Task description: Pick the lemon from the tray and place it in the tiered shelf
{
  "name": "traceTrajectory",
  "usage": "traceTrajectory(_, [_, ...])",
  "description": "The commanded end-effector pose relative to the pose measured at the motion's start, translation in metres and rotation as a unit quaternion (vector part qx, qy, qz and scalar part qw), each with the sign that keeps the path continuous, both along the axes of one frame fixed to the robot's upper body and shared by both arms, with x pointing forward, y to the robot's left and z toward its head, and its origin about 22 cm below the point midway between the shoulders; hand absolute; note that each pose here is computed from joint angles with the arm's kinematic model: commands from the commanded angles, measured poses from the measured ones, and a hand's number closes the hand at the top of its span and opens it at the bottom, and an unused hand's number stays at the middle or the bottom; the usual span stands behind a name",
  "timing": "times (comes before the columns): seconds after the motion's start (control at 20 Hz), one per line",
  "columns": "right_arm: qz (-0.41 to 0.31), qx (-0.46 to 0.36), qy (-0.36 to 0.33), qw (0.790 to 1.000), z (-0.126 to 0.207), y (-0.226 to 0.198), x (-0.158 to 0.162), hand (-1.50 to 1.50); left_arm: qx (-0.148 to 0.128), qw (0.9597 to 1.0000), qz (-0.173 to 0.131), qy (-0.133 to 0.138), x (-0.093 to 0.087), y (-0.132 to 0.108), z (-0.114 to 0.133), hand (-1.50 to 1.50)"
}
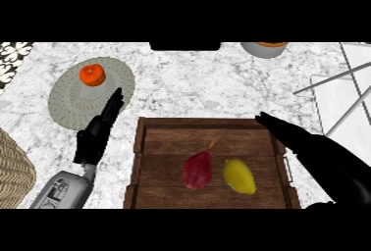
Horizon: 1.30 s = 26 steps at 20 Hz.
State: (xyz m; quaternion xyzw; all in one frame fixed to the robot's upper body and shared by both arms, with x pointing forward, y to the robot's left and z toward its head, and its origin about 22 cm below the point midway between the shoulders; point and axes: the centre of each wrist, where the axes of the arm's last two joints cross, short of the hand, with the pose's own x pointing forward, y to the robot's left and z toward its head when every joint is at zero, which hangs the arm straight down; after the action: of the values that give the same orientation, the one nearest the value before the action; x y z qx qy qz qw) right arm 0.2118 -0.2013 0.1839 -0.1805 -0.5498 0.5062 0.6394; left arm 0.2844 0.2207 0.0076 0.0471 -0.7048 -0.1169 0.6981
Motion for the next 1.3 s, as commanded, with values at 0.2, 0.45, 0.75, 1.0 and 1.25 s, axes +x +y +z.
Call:
traceTrajectory(0.2, [-0.009, -0.017, -0.019, 1.000, -0.006, 0.025, -0.018, -1.50, 0.003, 0.9999, 0.008, -0.006, -0.008, 0.004, 0.005, 0.00])
traceTrajectory(0.45, [-0.026, -0.004, -0.026, 0.999, -0.003, 0.039, -0.029, -1.50, -0.005, 1.0000, -0.002, -0.003, -0.007, -0.011, 0.009, 0.00])
traceTrajectory(0.75, [-0.020, -0.011, -0.010, 1.000, -0.018, 0.047, -0.013, -1.50, -0.002, 1.0000, -0.003, 0.000, -0.004, 0.004, 0.010, 0.00])
traceTrajectory(1.0, [-0.035, -0.016, -0.009, 0.999, -0.031, 0.068, -0.020, -1.50, 0.002, 1.0000, -0.002, -0.001, -0.001, 0.005, 0.003, 0.00])
traceTrajectory(1.25, [-0.031, -0.035, 0.001, 0.999, -0.044, 0.046, -0.016, -1.50, 0.011, 0.9999, -0.003, -0.001, 0.008, -0.013, -0.009, 0.00])
